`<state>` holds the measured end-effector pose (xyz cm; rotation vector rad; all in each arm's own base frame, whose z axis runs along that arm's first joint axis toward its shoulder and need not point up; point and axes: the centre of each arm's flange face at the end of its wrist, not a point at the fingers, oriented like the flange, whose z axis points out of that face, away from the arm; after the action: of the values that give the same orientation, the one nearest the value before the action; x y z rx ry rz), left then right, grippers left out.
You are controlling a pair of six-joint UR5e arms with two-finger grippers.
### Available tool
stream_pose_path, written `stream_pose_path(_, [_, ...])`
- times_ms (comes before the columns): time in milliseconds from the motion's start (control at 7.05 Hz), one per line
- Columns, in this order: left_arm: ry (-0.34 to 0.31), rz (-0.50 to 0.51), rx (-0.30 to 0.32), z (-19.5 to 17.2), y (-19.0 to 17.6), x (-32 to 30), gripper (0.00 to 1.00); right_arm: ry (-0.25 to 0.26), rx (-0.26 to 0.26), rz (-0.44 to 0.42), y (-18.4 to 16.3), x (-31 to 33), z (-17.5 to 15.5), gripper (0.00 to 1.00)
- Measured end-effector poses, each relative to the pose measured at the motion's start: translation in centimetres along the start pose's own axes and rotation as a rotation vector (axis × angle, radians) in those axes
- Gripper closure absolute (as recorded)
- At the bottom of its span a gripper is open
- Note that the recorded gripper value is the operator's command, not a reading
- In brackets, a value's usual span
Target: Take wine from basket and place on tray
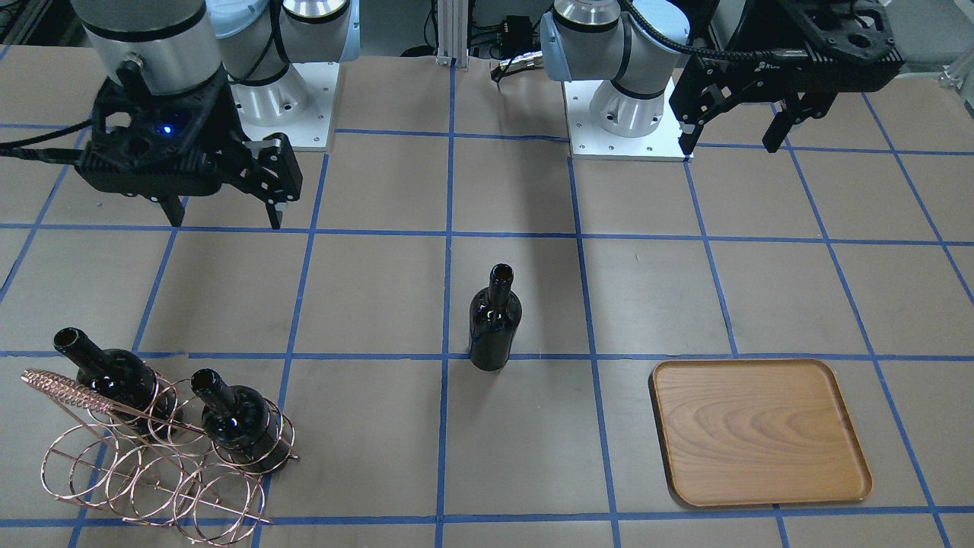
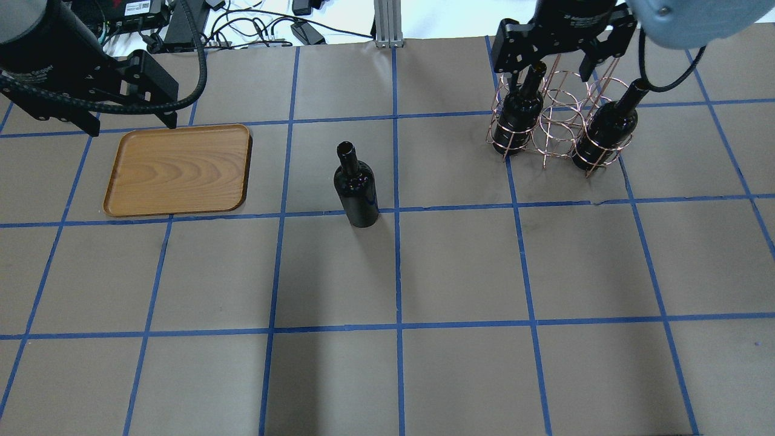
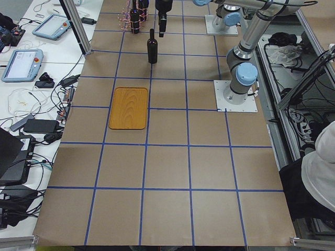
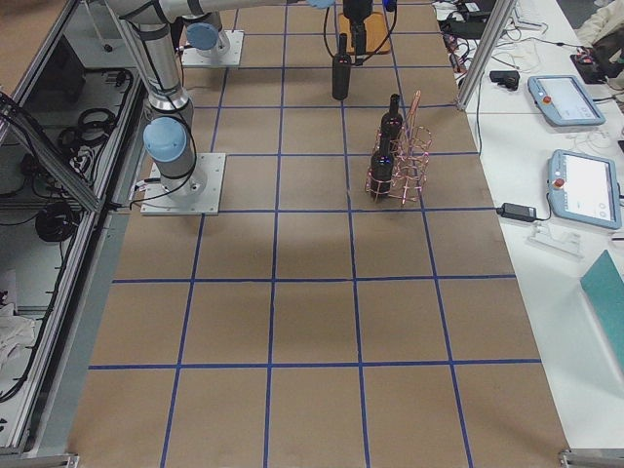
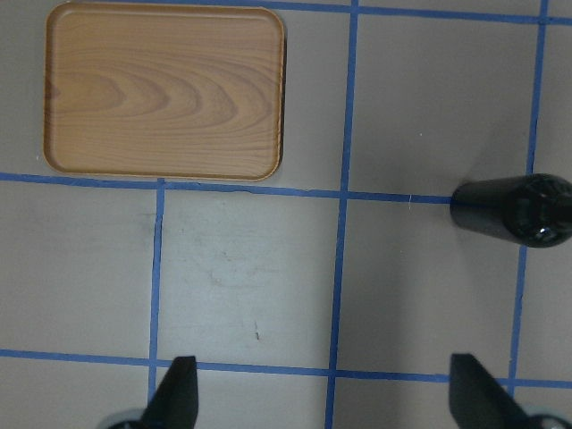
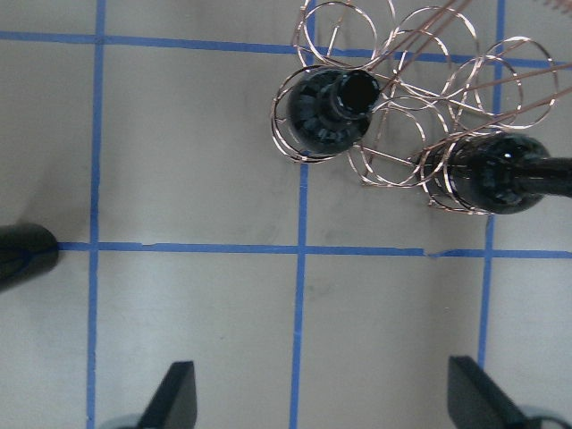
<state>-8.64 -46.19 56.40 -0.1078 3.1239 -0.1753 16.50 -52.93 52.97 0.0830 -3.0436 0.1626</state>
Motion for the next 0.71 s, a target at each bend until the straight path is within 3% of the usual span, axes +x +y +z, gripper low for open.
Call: stream_pose_path(709, [0.0, -0.002, 0.0, 0.0, -0.02, -0.09, 0.0, -0.035, -0.037, 0.0, 1.4, 1.05, 0.96, 0.0])
